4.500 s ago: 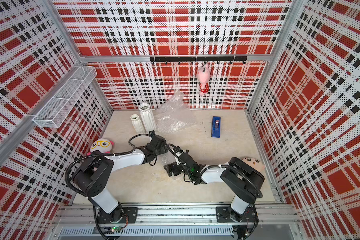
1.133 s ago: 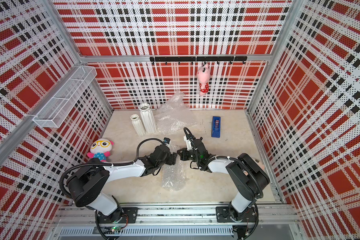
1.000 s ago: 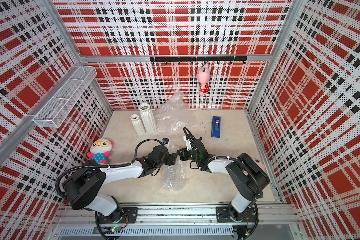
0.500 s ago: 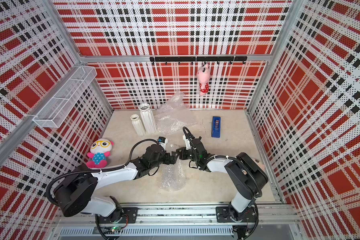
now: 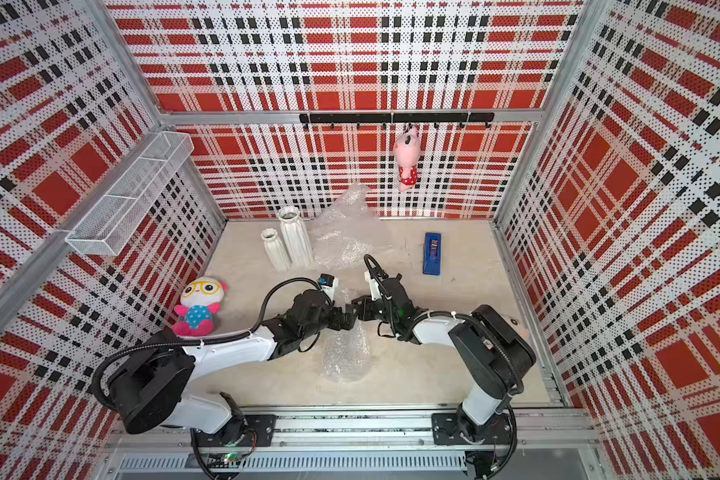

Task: Wrap vases in bubble wrap
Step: Wrap the vase in bubble wrap.

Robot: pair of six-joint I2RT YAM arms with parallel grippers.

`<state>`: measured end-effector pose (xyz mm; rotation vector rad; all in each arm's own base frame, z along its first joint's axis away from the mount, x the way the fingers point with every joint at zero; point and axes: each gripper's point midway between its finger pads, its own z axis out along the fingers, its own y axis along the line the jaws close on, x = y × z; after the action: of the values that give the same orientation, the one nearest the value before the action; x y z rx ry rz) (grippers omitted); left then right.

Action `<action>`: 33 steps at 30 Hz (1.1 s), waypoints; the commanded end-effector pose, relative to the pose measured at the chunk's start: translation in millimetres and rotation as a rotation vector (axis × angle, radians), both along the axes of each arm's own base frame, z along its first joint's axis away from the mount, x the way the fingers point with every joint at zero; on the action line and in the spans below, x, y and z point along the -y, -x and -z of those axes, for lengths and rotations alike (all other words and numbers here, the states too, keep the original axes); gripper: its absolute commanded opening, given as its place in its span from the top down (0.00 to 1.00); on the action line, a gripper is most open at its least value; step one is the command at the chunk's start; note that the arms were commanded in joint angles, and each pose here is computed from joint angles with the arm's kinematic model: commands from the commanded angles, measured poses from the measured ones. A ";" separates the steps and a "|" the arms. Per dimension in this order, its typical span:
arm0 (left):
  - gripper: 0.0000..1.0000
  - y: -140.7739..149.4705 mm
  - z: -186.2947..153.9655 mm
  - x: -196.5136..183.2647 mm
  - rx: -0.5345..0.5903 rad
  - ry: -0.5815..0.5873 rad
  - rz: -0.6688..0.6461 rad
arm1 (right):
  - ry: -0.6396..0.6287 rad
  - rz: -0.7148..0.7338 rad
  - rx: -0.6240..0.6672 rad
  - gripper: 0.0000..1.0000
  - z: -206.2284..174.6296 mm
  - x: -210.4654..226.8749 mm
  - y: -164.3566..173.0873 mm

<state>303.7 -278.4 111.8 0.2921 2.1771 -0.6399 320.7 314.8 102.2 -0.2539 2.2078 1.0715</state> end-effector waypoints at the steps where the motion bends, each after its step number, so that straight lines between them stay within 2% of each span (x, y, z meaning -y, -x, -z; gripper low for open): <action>1: 0.05 8.1 5.2 -10.8 -0.001 -0.041 -0.001 | -0.040 0.009 0.042 0.93 -18.0 -7.3 -7.1; 4: 0.09 7.4 0.3 -14.8 -0.002 0.023 -0.015 | -0.040 0.011 0.038 0.93 -17.2 -7.3 -7.7; 7: 0.11 8.8 0.2 -15.7 -0.003 0.038 -0.011 | -0.041 0.015 0.040 0.93 -17.7 -7.4 -8.8; 10: 0.12 12.2 -0.7 -12.6 -0.004 0.044 0.013 | -0.044 0.015 0.040 0.93 -18.3 -8.3 -9.4; 12: 0.08 16.3 -2.0 -9.0 -0.004 0.048 0.034 | -0.049 0.015 0.038 0.93 -19.1 -9.5 -9.9; 15: 0.01 20.3 2.3 -6.0 -0.018 0.031 0.045 | -0.060 0.013 0.039 0.93 -21.2 -10.6 -11.0; 30: 0.00 10.6 27.3 -4.6 -0.079 -0.050 0.001 | -0.072 -0.004 0.038 0.93 -23.3 -19.7 -7.2; 33: 0.06 9.5 28.5 -6.5 -0.078 -0.055 -0.010 | -0.070 0.001 0.037 0.93 -21.9 -18.6 -7.8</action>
<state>296.5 -268.7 88.0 0.2864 2.2430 -0.5940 324.3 325.4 113.3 -0.2374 2.1811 1.1079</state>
